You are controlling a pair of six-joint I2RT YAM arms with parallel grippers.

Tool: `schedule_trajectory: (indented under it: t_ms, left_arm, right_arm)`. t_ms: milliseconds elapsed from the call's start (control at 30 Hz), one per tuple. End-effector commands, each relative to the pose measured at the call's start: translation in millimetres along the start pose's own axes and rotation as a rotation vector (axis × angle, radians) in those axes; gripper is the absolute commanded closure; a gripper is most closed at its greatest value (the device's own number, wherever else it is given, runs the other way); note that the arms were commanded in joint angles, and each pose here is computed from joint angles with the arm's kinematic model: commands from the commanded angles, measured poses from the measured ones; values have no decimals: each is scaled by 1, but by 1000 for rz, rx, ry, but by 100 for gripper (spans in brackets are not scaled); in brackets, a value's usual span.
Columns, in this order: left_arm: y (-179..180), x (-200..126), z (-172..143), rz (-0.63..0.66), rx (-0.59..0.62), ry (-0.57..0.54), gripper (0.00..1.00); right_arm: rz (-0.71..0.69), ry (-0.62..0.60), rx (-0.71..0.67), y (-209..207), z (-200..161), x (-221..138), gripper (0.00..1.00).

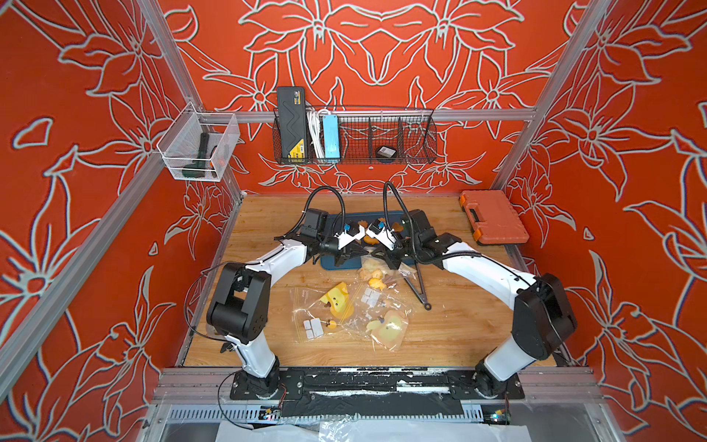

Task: Put the cookies into a resealable bag to prevent moisture
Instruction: Close the ziploc bag at the center of the board.

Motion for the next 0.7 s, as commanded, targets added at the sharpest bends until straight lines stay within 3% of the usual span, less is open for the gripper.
schedule_trajectory:
  t_ms: [0,67,100,200,233,267,300,367,433,533,633,667]
  left_arm:
    - [0,-6,12,-7,32,-23,100]
    - [0,-6,11,-6,32,-22,100]
    - [0,-6,12,-6,31,-21,100]
    - [0,-6,12,-5,35,-22,100]
    - [0,-7,12,-4,32,-21,100]
    - [0,-7,12,-4,32,-21,100]
    - [0,-7,12,-4,32,-21,100]
    - [1,-7,12,-2,33,-21,100]
    - [1,-8,12,-1,33,-21,100]
    - [1,-9,12,1,33,-22,100]
    - [1,-9,12,-1,33,-23,100]
    - [1,-9,13,-1,35,-24,100]
  right_arm:
    - [-21,3,-15,2,1,-8,100]
    - [-42,0,-7,1,0,-9,89]
    - [-53,-5,-8,1,0,-9,98]
    - [-55,4,-4,1,-1,-10,100]
    - [-71,4,1,0,-2,-10,83]
    - [-81,-4,0,0,-2,-11,81]
    - [-84,-8,-2,0,-3,-12,100]
    - [-74,1,-1,2,-3,-12,100]
    - [-85,2,5,1,-5,-12,85]
    - [-93,2,3,2,-7,-13,90]
    - [-105,2,9,2,-8,-14,83]
    - [-108,0,12,2,-9,-14,94]
Point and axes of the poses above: each gripper's point midway between its finger pads, its own x axis out along the fingers, its own y axis along the line the jaws close on, z = x × y, the point moved 8 cm from there along -x, back along the fingers, and after that the axes turned 3 degrees about -x, right-handed, at the moved point
